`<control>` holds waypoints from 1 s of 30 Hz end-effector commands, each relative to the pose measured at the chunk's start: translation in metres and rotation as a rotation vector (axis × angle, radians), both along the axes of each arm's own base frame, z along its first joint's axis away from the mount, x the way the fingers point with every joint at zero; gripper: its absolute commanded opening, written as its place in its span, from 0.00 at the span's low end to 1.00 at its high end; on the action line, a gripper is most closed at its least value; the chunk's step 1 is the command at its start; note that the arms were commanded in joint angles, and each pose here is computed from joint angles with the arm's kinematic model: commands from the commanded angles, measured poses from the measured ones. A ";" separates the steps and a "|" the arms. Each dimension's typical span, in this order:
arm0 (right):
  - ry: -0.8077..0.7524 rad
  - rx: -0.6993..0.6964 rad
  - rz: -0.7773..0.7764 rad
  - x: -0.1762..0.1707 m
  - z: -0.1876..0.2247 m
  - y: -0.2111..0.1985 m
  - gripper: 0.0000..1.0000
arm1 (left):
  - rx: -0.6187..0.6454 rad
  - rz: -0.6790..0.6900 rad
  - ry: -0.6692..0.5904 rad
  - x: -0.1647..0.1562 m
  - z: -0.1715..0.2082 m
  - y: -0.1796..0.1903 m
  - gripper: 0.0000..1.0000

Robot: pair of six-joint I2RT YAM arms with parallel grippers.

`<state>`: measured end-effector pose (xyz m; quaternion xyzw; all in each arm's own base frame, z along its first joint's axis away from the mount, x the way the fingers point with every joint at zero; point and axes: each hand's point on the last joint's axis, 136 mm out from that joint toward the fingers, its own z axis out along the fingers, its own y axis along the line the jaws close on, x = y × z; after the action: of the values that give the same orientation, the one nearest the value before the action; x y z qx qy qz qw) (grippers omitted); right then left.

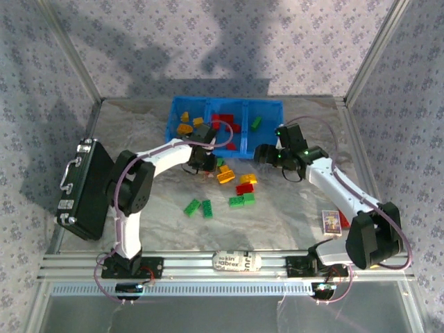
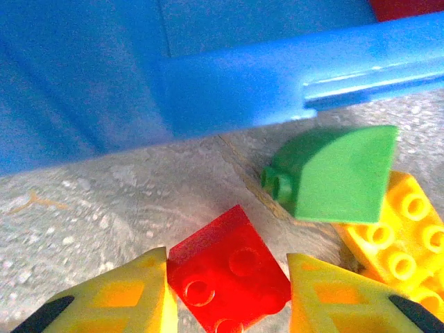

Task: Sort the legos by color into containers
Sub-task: Pick up the lego from the center of the table, then place the lego in the container, then pick up the lego from the center of the table.

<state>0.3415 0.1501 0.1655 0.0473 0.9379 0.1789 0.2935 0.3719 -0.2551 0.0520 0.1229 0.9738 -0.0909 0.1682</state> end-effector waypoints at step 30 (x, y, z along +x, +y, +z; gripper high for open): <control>0.081 -0.029 0.153 -0.046 -0.021 0.005 0.83 | -0.058 -0.035 -0.270 0.025 0.148 -0.033 0.79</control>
<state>0.3086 0.1472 0.1658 0.0148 0.9382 0.1924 0.2873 0.4031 -0.2897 0.1604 0.1647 0.9522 -0.0641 0.2490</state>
